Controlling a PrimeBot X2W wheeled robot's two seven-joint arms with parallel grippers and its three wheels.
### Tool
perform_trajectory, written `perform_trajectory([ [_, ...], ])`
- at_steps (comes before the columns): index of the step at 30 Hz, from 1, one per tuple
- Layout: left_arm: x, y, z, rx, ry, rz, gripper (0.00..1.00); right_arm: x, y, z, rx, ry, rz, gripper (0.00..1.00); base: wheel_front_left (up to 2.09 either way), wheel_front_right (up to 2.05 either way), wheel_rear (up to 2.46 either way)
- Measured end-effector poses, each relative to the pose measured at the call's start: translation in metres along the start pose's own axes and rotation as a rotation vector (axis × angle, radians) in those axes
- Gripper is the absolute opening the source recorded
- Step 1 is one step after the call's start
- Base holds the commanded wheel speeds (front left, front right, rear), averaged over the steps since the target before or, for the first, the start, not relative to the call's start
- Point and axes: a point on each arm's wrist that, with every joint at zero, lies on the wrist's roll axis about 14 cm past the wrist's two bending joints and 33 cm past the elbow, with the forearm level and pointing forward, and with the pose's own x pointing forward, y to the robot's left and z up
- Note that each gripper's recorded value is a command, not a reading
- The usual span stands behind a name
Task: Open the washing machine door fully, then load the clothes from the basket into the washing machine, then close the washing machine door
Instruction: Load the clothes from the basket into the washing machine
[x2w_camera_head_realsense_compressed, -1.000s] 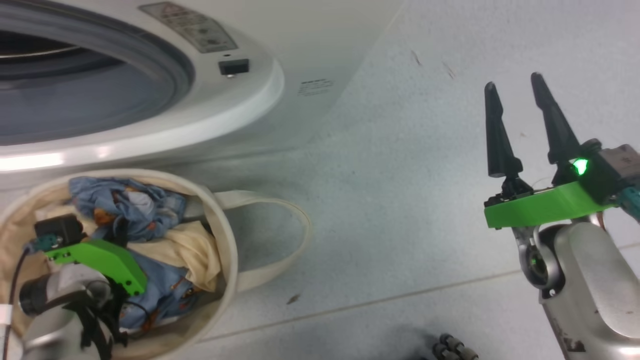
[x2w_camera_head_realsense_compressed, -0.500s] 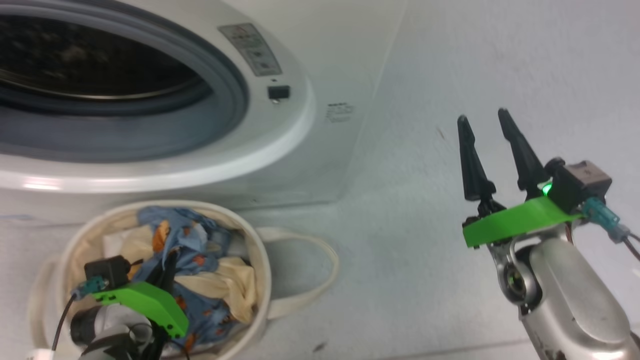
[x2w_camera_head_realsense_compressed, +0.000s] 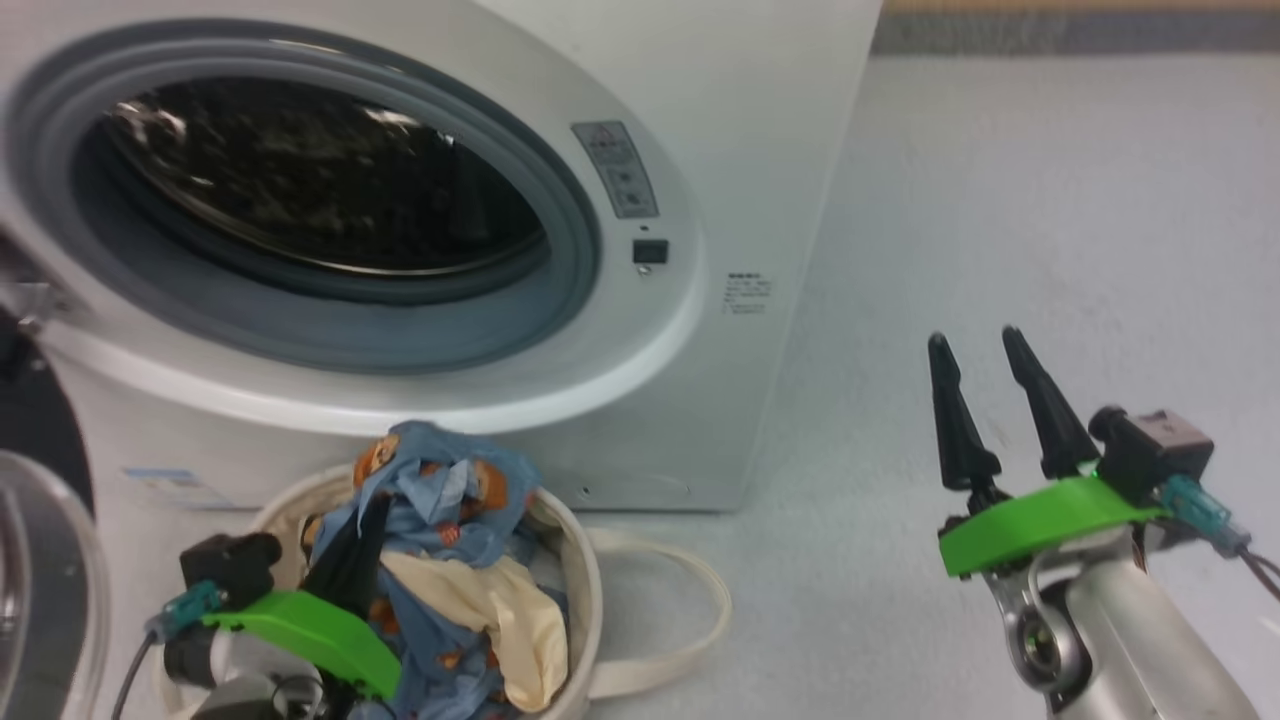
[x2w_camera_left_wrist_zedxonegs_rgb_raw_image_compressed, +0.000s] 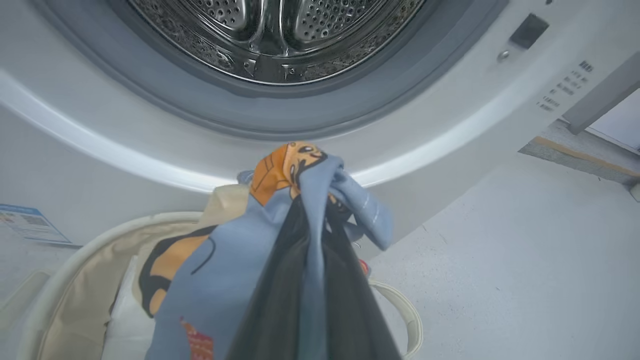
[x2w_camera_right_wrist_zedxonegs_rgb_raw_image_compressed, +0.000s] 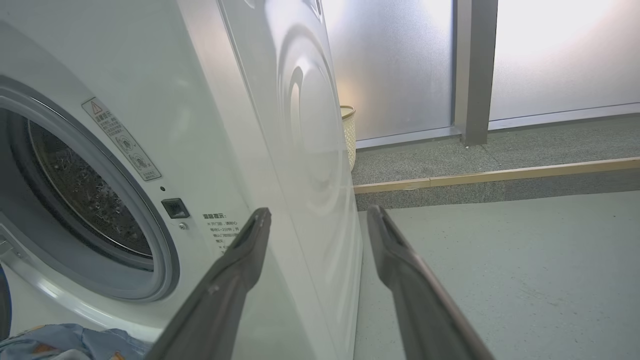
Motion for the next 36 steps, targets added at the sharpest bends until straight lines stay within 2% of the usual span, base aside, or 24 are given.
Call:
perform_trajectory([
  [10, -0.027, -0.011, 0.075, -0.012, -0.251, -0.027, 0.0, -0.011, 0.017, 0.014, 0.01, -0.032, 0.032, 1.0, 0.0, 0.0, 0.0],
  [16, -0.035, -0.014, 0.102, 0.002, -0.332, -0.045, 0.0, -0.019, 0.018, 0.016, 0.017, -0.037, 0.029, 1.0, 0.0, 0.0, 0.0],
  [26, -0.028, -0.005, 0.136, 0.079, -0.389, -0.056, 0.0, -0.029, 0.008, 0.018, 0.014, -0.039, -0.006, 1.0, 0.0, 0.0, 0.0],
  [36, -0.005, -0.013, 0.22, 0.138, -0.547, -0.097, 0.0, -0.036, -0.006, 0.01, 0.02, -0.018, -0.052, 1.0, 0.0, 0.0, 0.0],
])
